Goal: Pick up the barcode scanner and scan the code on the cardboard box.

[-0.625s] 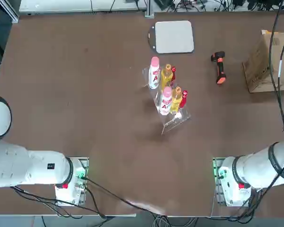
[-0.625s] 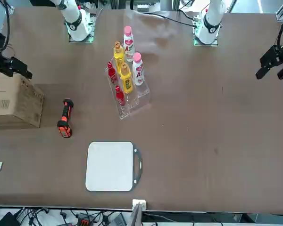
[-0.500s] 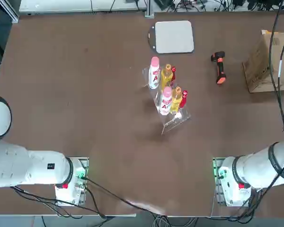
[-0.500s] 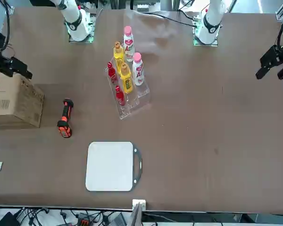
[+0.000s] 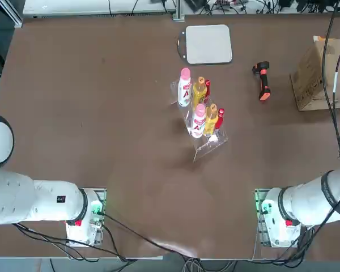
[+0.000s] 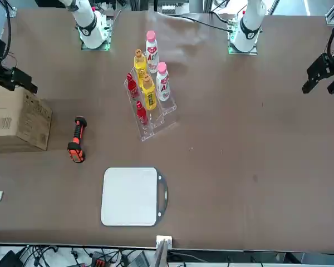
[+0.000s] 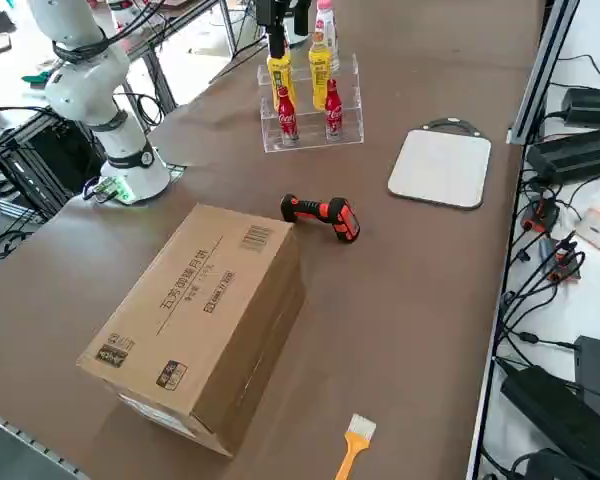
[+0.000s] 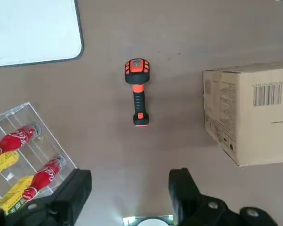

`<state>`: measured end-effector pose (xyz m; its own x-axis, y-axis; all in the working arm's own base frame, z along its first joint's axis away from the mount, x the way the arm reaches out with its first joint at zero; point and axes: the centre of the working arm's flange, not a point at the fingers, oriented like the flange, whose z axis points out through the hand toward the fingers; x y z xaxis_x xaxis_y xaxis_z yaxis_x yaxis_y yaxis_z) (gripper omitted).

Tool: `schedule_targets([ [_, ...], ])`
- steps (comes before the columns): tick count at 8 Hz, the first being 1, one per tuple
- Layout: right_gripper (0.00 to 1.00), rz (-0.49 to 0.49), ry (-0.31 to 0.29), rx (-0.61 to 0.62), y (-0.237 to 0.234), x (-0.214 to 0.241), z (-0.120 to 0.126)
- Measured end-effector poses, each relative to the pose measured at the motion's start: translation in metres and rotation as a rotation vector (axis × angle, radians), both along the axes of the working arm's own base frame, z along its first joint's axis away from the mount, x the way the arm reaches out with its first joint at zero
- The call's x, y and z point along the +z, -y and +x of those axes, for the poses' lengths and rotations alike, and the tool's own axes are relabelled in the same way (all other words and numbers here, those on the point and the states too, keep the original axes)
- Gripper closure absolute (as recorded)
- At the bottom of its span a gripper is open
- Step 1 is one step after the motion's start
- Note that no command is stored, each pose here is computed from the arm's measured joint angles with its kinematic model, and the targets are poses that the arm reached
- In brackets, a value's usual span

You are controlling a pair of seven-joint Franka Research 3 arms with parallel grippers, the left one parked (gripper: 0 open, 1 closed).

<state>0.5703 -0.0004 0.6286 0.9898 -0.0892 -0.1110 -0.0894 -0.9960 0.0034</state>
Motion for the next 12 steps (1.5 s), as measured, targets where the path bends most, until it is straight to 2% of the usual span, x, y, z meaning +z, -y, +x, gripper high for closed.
schedule_targets([
  [2,0.00,-0.001,-0.006,-0.006,0.003,-0.003,0.001],
  [4,0.00,-0.005,-0.011,-0.009,0.004,-0.025,0.010],
  [8,0.00,-0.011,0.014,-0.011,0.006,-0.135,0.027],
  [10,0.00,-0.010,0.036,-0.010,0.008,-0.203,0.014],
  [12,0.00,-0.007,0.054,-0.012,0.010,-0.249,-0.007],
])
